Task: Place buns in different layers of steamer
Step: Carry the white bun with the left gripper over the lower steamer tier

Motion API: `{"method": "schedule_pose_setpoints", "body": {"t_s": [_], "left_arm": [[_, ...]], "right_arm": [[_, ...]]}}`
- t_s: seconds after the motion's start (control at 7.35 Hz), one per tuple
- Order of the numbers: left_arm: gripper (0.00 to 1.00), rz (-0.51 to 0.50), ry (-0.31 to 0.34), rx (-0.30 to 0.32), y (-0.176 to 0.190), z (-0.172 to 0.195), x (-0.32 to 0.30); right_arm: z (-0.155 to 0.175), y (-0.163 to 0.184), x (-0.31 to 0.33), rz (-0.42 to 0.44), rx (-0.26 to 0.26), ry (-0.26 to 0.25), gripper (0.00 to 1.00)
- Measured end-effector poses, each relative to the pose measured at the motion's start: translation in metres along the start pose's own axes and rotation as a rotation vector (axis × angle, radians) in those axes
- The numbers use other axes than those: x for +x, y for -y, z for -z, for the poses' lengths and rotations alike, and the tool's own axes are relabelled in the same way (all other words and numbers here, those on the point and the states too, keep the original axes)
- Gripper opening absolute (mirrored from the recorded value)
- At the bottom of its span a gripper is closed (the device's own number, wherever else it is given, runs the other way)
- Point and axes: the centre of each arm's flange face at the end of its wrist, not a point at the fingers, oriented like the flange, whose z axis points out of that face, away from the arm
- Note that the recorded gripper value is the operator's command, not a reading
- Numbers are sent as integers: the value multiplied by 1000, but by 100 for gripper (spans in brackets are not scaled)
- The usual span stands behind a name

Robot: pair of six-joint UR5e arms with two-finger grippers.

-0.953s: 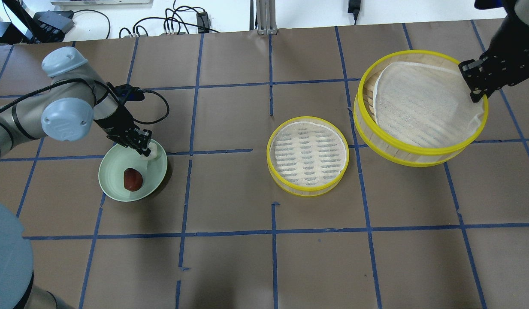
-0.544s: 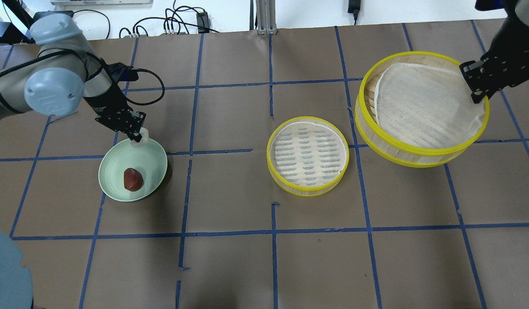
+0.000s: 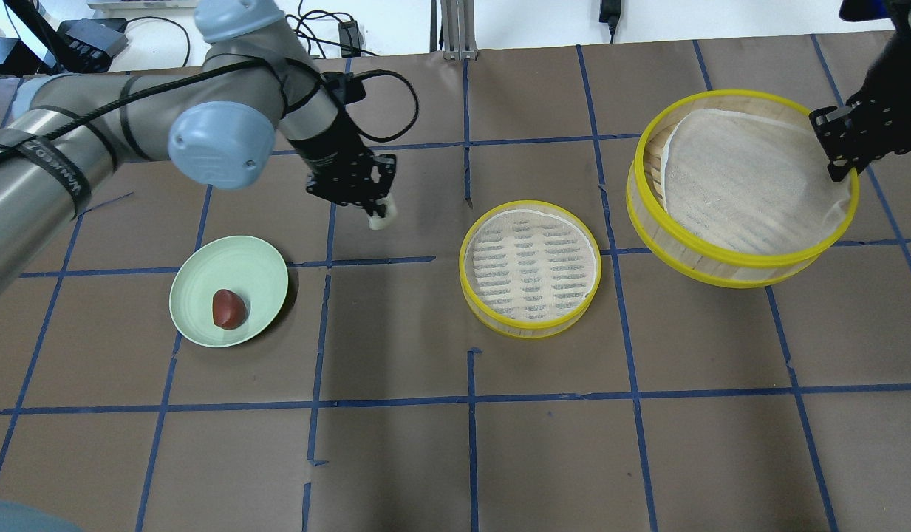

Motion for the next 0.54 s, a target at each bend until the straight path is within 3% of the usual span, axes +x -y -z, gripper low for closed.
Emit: {"method": "schedule_pose_setpoints", "body": {"t_s": [0.14, 0.27, 0.41, 0.54], "left_arm": [[18, 46, -78, -5, -11, -26, 46], [20, 72, -114, -11, -21, -55, 79], [53, 86, -126, -18, -28, -82, 100], [68, 96, -129, -21, -29, -101, 108]], "right_arm": [[0, 0, 2, -6, 1, 3, 11], [-1, 0, 3, -8, 1, 4, 11], [-1, 0, 3, -8, 0, 4, 11], [-1, 0, 3, -8, 0, 4, 11]]}}
